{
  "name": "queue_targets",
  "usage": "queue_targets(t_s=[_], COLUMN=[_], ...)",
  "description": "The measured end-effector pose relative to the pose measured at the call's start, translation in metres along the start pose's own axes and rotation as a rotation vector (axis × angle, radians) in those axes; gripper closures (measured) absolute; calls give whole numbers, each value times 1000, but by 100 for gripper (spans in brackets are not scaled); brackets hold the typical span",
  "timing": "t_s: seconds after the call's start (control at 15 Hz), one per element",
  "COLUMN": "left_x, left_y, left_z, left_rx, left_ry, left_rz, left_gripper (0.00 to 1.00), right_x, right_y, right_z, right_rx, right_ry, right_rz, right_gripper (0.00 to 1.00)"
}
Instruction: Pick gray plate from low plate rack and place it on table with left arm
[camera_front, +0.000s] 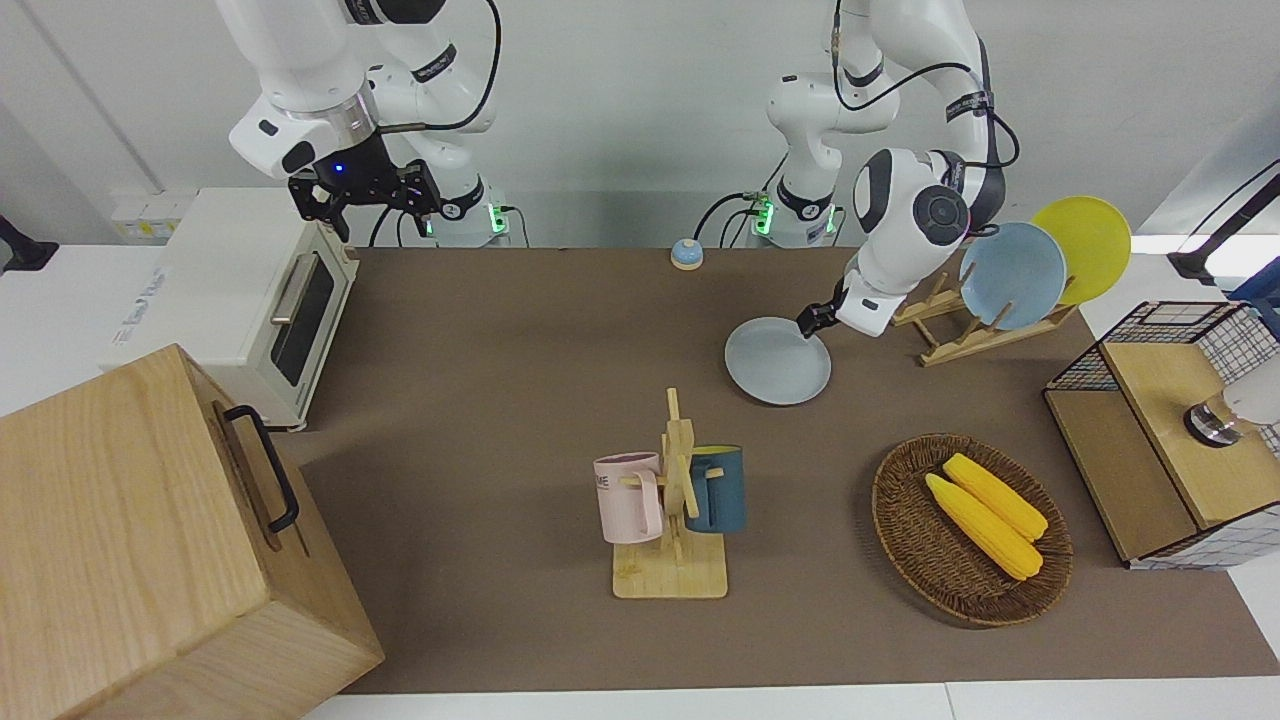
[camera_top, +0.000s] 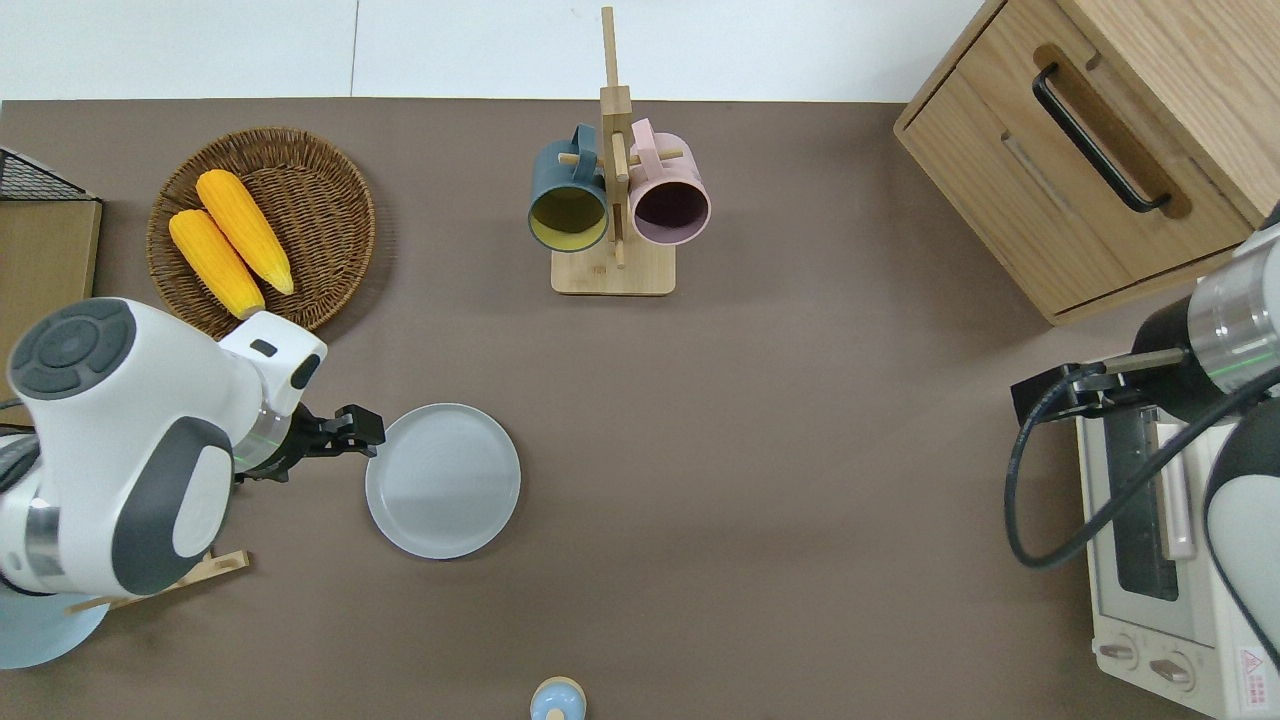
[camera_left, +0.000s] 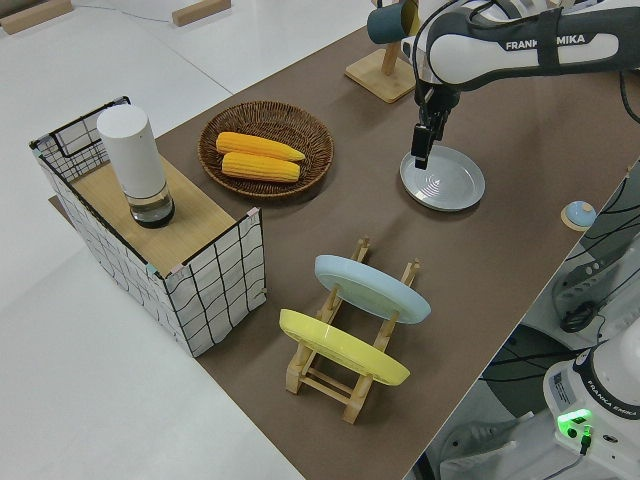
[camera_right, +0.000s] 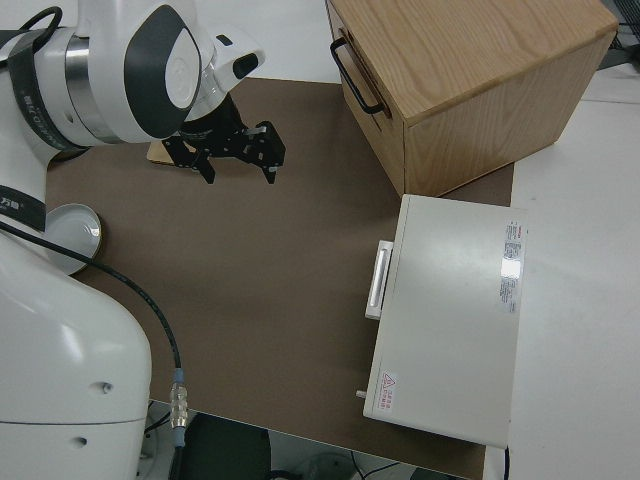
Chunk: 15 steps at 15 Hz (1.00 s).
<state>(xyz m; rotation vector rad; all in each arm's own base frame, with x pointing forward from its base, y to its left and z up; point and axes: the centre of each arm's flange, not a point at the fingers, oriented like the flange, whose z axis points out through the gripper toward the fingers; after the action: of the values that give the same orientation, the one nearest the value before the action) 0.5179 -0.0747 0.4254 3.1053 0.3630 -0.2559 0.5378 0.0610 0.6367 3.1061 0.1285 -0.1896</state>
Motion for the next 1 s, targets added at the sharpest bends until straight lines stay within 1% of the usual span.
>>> queue_targets(t_s=[0.07,0.27,0.4,0.47,0.6,0.67,0.87,1.0], left_x=[1,5,7,7,6,5,-1,-4], left_y=[-3,-11,-13,-13,-14,-14,-17,-20], left_z=[-17,-72,-94,-100,-111,-118,-135,-147], left_rx=[10,38,55,61,67,71,86,89], left_ry=[22,111,160,173,190,194,177,181], left_rz=[2,6,13,16,24,34,118,153], left_gripper=[0,0,0,0,0,0,0,0], right_x=[0,0,0,0,0,0,0,0], right_y=[0,0,0,0,0,0,0,0], right_z=[0,0,0,0,0,0,0,0], right_rx=[0,0,0,0,0,0,0,0], right_ry=[0,0,0,0,0,0,0,0], right_rz=[0,0,0,0,0,0,0,0], right_gripper=[1,1,1,1,1,1,1,1])
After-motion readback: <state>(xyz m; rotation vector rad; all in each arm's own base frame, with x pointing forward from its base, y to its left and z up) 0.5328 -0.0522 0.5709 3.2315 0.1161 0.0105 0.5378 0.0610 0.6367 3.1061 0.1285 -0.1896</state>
